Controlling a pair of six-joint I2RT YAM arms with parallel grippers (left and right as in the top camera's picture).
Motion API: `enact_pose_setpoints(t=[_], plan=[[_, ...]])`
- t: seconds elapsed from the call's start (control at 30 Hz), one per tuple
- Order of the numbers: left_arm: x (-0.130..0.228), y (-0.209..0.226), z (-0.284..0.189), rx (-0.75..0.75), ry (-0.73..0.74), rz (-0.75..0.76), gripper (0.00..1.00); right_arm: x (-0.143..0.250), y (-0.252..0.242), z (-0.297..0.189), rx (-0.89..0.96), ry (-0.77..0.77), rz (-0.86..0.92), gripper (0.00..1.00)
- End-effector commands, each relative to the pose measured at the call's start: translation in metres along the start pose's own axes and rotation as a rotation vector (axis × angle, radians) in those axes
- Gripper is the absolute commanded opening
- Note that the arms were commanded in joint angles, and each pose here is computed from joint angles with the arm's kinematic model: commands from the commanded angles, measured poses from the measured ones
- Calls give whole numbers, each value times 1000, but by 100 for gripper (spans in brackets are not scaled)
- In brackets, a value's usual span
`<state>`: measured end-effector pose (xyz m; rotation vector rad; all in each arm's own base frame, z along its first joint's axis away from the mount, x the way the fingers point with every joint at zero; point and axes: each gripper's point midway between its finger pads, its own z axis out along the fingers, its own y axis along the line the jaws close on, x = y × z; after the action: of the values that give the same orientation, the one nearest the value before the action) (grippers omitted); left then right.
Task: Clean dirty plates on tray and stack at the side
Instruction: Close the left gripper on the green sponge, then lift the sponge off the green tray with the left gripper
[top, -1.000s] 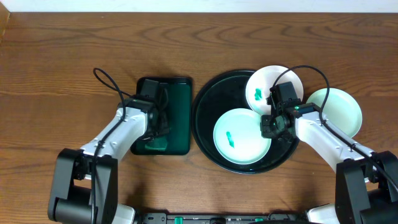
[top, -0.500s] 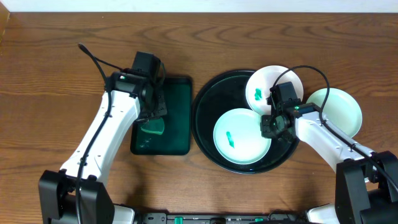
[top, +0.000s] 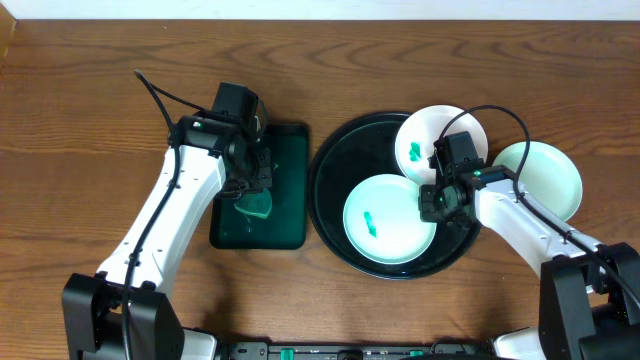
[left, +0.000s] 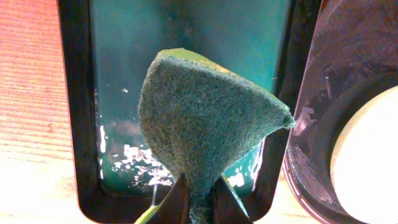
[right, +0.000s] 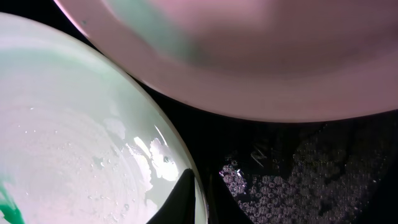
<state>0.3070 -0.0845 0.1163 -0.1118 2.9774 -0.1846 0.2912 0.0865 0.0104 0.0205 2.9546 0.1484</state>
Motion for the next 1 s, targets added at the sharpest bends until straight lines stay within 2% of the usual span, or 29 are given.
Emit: enact_pose_setpoints(t=[0.0, 0.17, 0.97], plan=[[-6, -5, -9, 24, -33, 23, 7, -2, -4, 1, 13, -4, 9, 5], [-6, -5, -9, 23, -31, 22, 7, -2, -4, 1, 13, -4, 9, 1], [-4, -4, -5, 20, -23, 21, 7, -1, 1, 1, -12, 3, 9, 2]])
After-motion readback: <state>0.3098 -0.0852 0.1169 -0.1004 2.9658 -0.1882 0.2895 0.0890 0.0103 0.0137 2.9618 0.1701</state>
